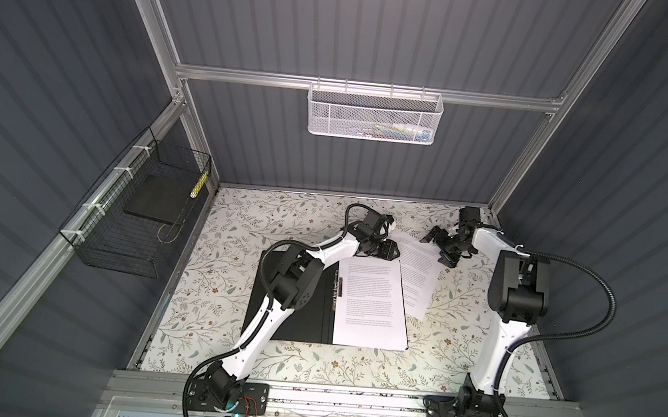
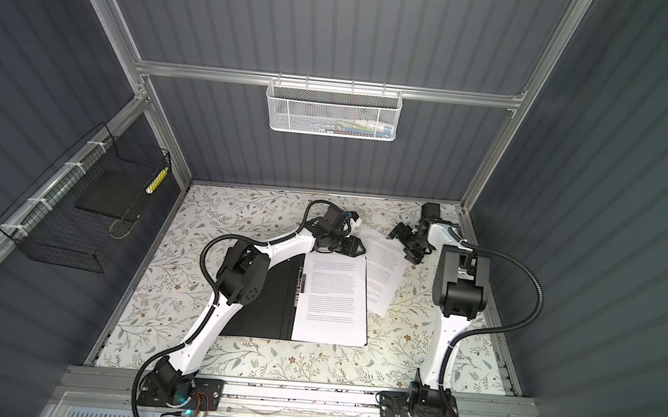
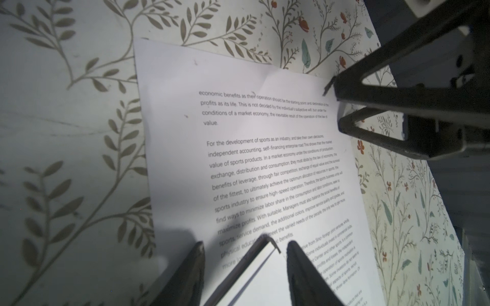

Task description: Put the files into the folder

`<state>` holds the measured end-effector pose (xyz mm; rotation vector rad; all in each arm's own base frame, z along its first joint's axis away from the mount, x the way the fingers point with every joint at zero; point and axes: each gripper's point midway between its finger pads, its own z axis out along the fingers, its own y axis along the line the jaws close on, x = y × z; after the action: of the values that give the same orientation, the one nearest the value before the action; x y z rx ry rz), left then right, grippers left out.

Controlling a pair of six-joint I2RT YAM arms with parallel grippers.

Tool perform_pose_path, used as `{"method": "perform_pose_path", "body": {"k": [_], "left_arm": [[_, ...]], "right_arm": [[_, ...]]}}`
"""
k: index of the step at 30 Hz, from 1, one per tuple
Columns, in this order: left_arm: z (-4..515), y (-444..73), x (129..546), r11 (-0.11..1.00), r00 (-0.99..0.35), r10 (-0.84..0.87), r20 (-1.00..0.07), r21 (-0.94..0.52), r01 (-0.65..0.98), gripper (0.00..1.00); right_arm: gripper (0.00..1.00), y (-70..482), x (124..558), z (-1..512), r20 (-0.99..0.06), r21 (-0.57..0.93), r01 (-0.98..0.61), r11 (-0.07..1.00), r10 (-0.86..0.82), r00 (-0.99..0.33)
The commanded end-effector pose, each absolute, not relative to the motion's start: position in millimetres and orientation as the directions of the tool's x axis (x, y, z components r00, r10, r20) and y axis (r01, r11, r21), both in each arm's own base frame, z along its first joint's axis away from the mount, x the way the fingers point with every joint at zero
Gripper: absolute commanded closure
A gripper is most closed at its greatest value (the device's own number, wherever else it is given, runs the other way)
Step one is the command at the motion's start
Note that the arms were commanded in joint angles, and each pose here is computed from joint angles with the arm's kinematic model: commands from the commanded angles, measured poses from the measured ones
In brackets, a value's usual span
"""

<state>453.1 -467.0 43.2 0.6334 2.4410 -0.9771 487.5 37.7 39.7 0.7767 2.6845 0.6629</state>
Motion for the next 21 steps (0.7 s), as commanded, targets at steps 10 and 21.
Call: {"method": "perform_pose_path", "body": {"k": [10, 21], "left_arm": [[1.0, -443.0, 435.8, 0.695, -0.869, 0.269, -0.416, -0.541, 0.474, 0.49], [3.4, -442.1, 438.1, 0.689, -0.871, 0.261, -0.415, -0.553, 0.47, 0.49]], "right_arm": [[0.01, -2.2, 489.6, 31.9, -0.117, 0.337, 0.494, 0.802, 0.556, -0.823], [0.01, 3.1, 496.0, 19.7, -0.088, 0.333, 0.504, 0.797, 0.559, -0.825]]}}
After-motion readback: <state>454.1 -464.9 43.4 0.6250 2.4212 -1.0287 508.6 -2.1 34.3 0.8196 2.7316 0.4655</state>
